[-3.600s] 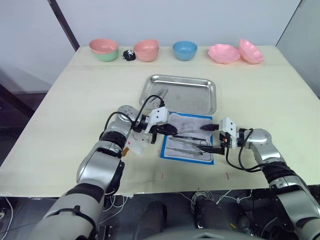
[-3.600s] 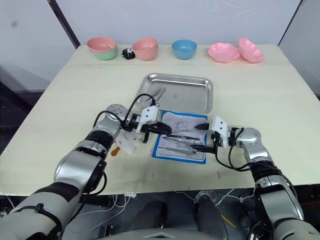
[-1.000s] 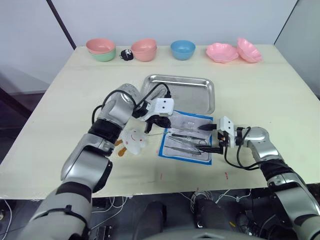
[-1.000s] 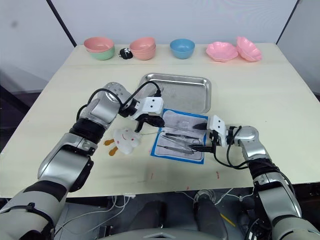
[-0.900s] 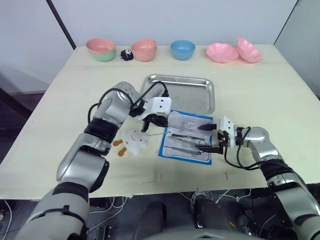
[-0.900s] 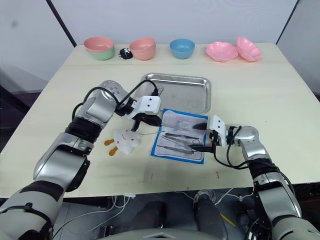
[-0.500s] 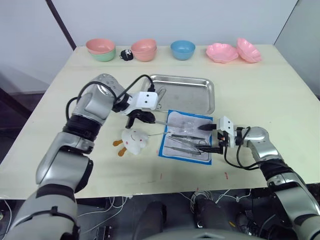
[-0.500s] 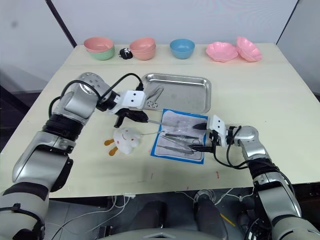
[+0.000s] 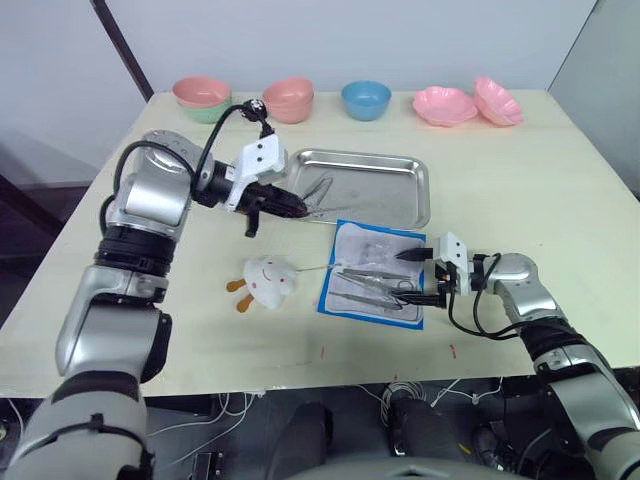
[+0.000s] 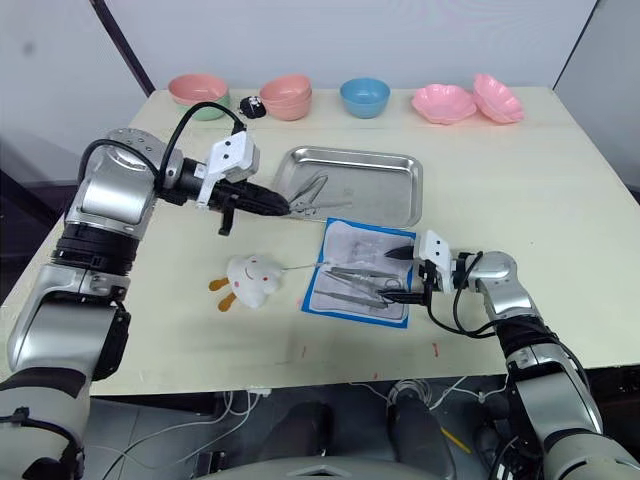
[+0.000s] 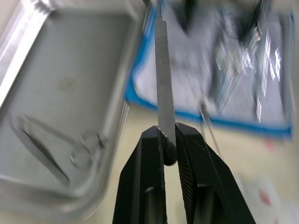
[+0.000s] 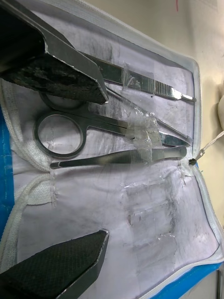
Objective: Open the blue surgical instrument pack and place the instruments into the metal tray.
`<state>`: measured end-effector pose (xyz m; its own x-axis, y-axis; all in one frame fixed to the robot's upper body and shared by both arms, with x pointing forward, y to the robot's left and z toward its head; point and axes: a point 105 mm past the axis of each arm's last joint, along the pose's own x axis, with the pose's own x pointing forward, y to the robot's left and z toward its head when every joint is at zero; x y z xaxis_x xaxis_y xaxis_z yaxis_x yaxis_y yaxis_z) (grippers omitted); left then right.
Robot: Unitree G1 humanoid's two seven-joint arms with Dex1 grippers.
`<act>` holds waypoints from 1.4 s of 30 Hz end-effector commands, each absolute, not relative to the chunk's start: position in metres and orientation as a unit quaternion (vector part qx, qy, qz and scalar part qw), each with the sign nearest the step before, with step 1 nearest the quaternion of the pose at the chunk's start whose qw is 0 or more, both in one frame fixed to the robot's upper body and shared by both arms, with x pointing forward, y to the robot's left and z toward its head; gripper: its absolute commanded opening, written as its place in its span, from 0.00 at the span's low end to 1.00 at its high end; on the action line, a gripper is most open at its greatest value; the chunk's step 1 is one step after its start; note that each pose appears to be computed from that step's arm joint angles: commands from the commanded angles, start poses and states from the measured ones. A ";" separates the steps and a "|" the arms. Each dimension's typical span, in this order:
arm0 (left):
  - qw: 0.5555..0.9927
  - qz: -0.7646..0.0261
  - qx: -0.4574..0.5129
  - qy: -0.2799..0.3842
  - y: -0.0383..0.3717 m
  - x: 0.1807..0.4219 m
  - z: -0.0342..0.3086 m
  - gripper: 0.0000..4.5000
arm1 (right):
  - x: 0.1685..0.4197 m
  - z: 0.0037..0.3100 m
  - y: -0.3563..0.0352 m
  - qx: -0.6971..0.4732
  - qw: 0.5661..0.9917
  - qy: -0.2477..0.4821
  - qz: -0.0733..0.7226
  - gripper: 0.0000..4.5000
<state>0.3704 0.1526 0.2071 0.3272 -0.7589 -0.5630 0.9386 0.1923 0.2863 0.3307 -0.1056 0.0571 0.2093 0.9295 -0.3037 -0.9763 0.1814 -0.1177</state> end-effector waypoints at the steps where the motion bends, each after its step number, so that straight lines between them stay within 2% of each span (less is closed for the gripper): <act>1: 0.811 -0.509 0.272 0.096 0.145 0.386 0.230 0.00 | 0.306 0.001 -0.118 -0.152 0.735 0.203 0.628 1.00; 4: 0.858 -0.461 0.213 0.082 0.134 0.402 0.227 0.00 | 0.306 0.001 -0.118 -0.153 0.735 0.203 0.629 1.00; 9: 0.903 -0.396 0.148 0.084 0.115 0.417 0.214 0.00 | 0.306 0.002 -0.119 -0.154 0.735 0.203 0.628 1.00; 16: 0.960 -0.255 0.092 0.075 0.103 0.446 0.205 0.00 | 0.306 0.001 -0.118 -0.154 0.735 0.202 0.629 1.00; 23: 0.971 -0.184 0.097 0.119 0.095 0.458 0.180 0.00 | 0.306 0.002 -0.118 -0.155 0.735 0.202 0.629 1.00; 29: 0.969 -0.143 0.062 0.192 0.099 0.458 0.151 0.00 | 0.307 0.002 -0.117 -0.156 0.736 0.200 0.628 1.00; 42: 0.964 -0.124 0.030 0.234 0.099 0.453 0.127 0.00 | 0.307 0.001 -0.116 -0.156 0.737 0.198 0.627 1.00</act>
